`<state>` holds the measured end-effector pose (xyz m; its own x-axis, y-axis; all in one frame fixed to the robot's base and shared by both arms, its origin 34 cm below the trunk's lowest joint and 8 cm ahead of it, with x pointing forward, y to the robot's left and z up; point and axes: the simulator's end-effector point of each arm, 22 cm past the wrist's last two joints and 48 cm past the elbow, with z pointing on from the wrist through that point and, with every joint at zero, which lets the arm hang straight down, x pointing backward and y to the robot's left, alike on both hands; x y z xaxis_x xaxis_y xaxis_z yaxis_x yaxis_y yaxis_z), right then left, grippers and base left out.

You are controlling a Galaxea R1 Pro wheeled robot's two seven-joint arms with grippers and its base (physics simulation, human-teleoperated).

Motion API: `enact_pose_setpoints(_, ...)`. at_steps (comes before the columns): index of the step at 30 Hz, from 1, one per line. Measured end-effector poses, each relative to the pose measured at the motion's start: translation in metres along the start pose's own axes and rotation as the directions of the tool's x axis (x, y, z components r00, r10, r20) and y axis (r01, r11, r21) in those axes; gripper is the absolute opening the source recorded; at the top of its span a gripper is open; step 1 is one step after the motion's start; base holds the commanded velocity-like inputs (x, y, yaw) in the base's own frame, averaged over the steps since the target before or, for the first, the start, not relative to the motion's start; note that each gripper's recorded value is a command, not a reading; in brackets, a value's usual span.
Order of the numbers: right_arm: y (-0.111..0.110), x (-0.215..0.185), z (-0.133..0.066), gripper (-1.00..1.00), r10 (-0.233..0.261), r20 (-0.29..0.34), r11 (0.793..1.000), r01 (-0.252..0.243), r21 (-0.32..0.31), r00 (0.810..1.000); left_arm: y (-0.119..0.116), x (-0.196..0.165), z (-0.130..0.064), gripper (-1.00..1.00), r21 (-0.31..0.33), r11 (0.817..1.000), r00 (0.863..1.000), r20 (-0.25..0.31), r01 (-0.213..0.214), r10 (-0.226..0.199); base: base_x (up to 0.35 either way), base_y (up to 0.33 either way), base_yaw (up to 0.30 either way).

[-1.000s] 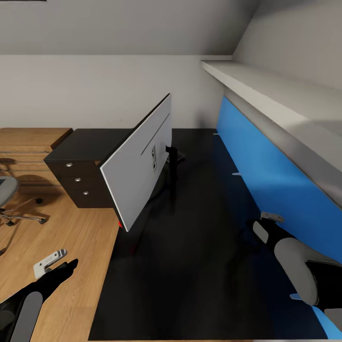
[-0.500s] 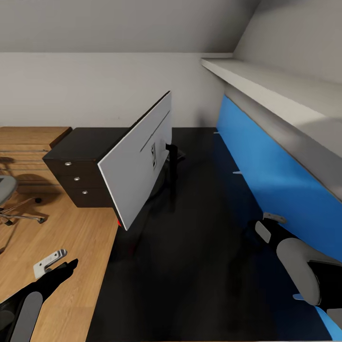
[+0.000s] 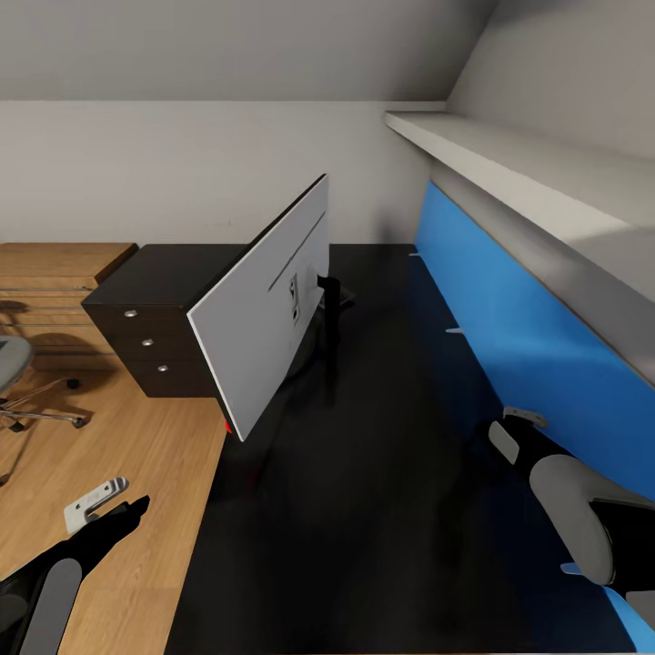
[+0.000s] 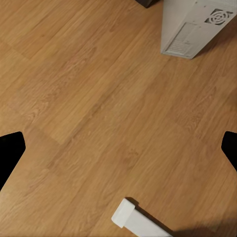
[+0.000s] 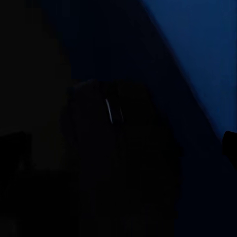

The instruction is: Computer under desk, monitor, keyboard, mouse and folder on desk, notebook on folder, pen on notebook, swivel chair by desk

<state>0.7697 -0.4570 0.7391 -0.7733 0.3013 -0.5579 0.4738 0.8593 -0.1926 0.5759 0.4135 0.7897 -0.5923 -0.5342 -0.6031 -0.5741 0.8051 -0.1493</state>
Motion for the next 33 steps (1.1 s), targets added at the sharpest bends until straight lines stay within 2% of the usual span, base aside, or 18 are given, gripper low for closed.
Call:
enact_pose_setpoints(15,0.0022,0.0007,0.0002,1.00,0.011,-0.007,1.000,-0.011,-0.008,1.000,0.0001,0.0006,0.0009,1.00,0.000,1.000,1.000,0.000,0.000,0.000,0.000,0.000,0.000)
enact_pose_setpoints(21,0.0054,-0.0051,0.0048,1.00,0.014,0.013,1.000,-0.014,-0.012,1.000,0.0002,0.0049,0.0074,1.00,0.001,1.000,1.000,0.000,0.001,-0.001,0.000,0.000,0.000)
enact_pose_setpoints(33,0.0052,-0.0054,0.0048,1.00,0.013,0.014,1.000,-0.013,-0.011,1.000,0.0001,0.0051,0.0074,1.00,0.001,1.000,1.000,-0.001,0.001,-0.001,0.000,0.000,0.000)
